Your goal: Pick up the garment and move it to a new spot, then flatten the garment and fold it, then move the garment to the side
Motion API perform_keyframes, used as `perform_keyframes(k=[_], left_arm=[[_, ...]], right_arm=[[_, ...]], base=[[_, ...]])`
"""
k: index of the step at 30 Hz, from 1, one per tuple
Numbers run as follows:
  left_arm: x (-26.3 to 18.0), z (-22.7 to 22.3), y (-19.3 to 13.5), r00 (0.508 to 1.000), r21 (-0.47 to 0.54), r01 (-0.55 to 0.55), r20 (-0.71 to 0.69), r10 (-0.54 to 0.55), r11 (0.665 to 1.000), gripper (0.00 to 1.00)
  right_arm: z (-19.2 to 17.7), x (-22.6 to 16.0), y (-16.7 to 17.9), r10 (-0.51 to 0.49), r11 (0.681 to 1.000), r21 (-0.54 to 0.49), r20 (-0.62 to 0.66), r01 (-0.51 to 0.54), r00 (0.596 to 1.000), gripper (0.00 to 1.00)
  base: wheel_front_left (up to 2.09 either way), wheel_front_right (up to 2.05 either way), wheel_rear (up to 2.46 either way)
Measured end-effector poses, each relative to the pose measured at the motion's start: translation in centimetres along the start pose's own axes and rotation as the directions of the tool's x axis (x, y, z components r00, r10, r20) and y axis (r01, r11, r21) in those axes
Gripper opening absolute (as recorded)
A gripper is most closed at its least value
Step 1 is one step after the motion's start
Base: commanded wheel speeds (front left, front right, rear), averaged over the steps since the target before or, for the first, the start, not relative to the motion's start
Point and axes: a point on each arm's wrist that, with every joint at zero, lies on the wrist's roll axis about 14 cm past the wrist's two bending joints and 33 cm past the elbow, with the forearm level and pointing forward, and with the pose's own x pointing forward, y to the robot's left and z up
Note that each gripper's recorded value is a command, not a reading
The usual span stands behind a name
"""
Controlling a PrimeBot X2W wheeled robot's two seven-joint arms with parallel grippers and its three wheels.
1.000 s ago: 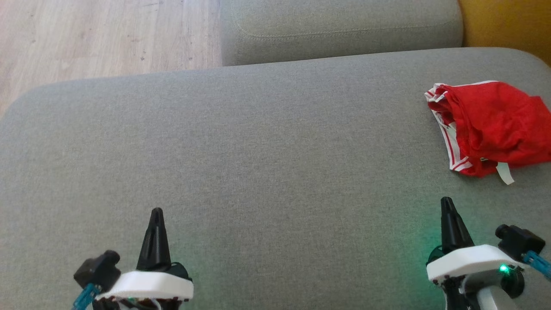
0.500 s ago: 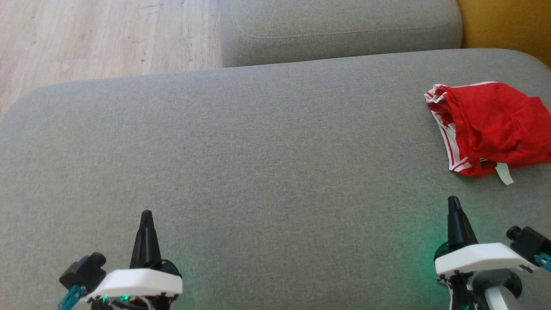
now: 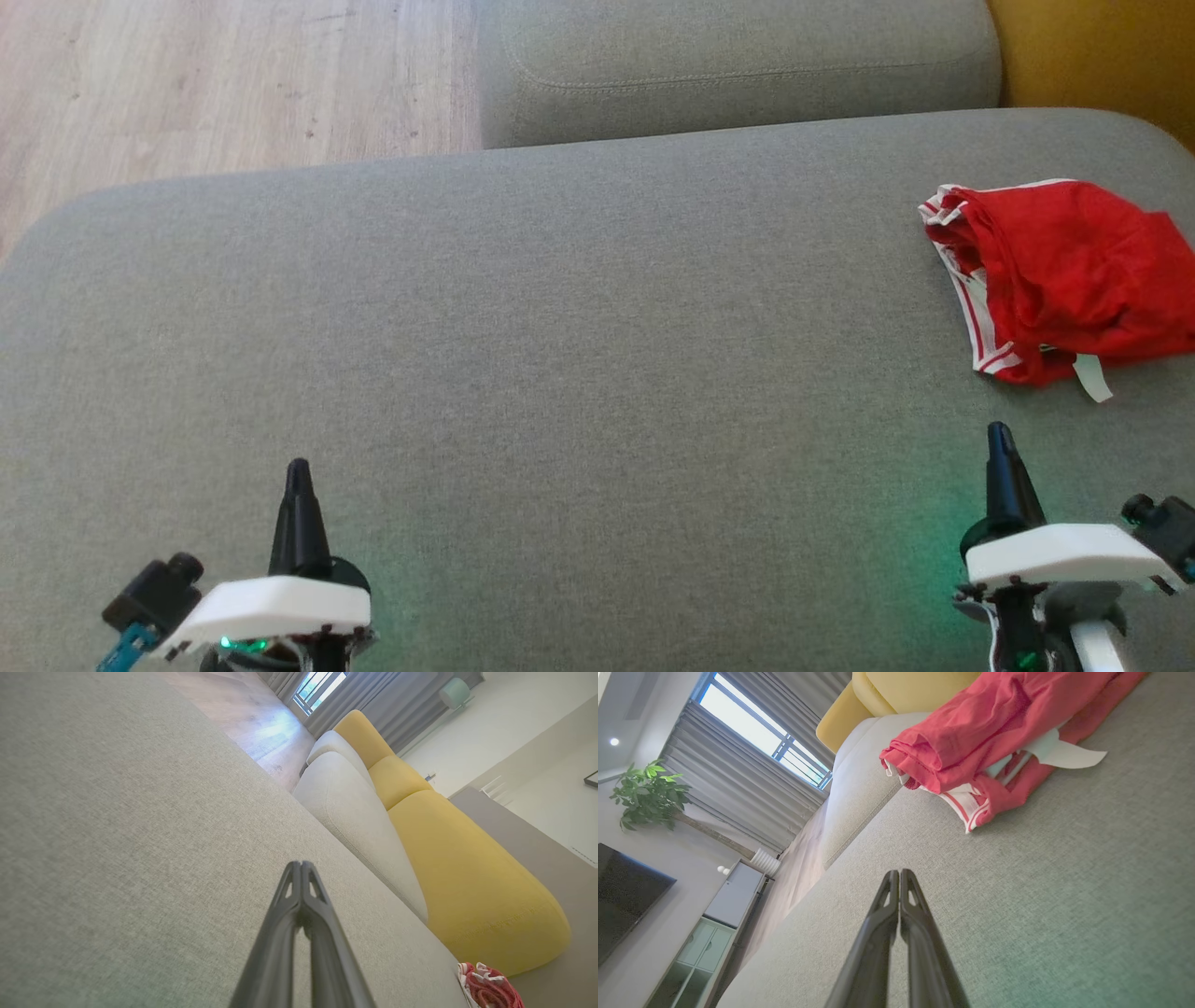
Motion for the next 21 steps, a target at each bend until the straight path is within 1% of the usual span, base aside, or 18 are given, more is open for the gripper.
perform_keyframes(k=[11, 21], left_arm=[[0.1, 0.6, 0.3, 1.0, -0.11, -0.013, 0.003, 0.014, 0.994, 0.0], [0.4, 1.1, 0.1, 1.0, -0.208, -0.007, 0.007, 0.009, 0.978, 0.0]], right_arm=[[0.5, 0.0, 0.0, -0.002, 0.993, 0.117, 0.009, 0.001, 1.0, 0.0], [1.2, 0.1, 0.2, 0.002, 0.974, 0.224, 0.021, -0.006, 1.0, 0.0]], base=[[0.0, 0.0, 0.0], [0.0, 0.0, 0.0]])
